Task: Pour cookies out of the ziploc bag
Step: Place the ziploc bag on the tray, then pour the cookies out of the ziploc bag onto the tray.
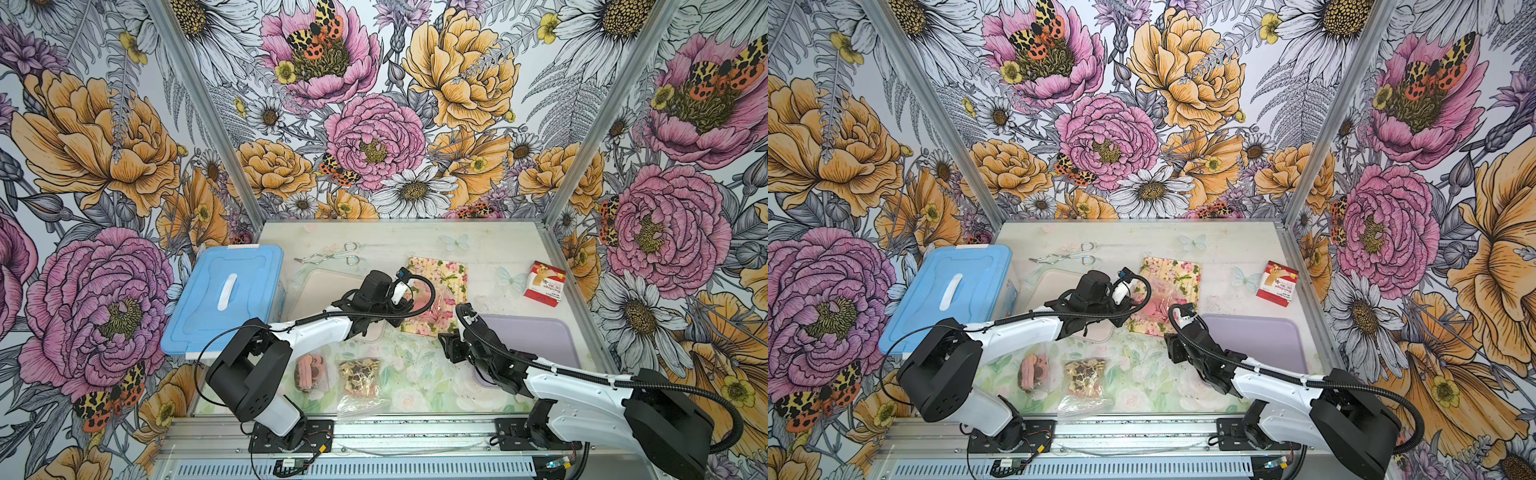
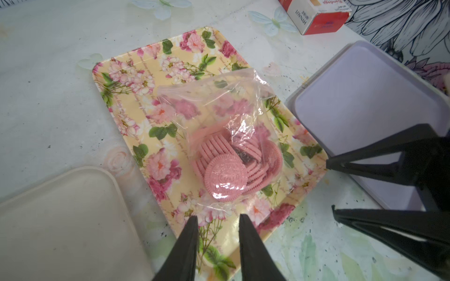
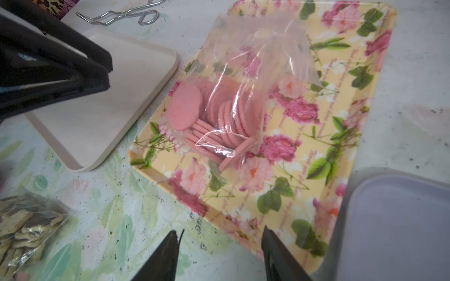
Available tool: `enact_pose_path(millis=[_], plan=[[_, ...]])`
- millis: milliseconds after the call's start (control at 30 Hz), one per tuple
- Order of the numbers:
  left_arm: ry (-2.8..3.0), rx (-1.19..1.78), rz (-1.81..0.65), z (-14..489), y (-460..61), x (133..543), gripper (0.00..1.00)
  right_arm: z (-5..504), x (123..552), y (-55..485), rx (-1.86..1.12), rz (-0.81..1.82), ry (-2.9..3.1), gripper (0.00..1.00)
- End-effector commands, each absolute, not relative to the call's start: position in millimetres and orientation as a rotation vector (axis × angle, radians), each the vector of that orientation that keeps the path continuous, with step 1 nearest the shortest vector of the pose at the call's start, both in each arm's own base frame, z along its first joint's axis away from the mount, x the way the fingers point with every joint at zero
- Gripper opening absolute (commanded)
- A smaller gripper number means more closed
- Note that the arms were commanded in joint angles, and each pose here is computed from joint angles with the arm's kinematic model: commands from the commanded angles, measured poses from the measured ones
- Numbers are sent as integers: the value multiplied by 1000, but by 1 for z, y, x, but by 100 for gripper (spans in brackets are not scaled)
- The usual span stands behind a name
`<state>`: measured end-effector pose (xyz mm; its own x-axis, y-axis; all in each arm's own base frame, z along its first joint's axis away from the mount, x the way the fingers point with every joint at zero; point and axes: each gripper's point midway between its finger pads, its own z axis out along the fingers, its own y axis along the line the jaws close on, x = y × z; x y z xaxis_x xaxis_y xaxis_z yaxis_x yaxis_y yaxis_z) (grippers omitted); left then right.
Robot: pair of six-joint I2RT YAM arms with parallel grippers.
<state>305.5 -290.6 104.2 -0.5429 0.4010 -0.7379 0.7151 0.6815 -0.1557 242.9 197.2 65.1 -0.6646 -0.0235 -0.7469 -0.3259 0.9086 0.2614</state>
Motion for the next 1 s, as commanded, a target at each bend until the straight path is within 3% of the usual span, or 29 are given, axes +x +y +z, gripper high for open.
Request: enact_pose_path(millis=[0, 367, 533, 800, 967], plan=[[2197, 933, -603, 105, -293, 301, 31, 74, 253, 206, -283, 557, 2210, 58], [2229, 947, -578, 103, -292, 302, 31, 59, 269, 222, -349, 655, 2226, 52], [2240, 944, -562, 101, -291, 304, 31, 55, 276, 227, -351, 677, 2222, 45], [2269, 950, -542, 93, -290, 306, 31, 44, 285, 230, -335, 678, 2238, 24], [2261, 957, -545, 95, -292, 304, 31, 44, 292, 222, -294, 640, 2236, 25]])
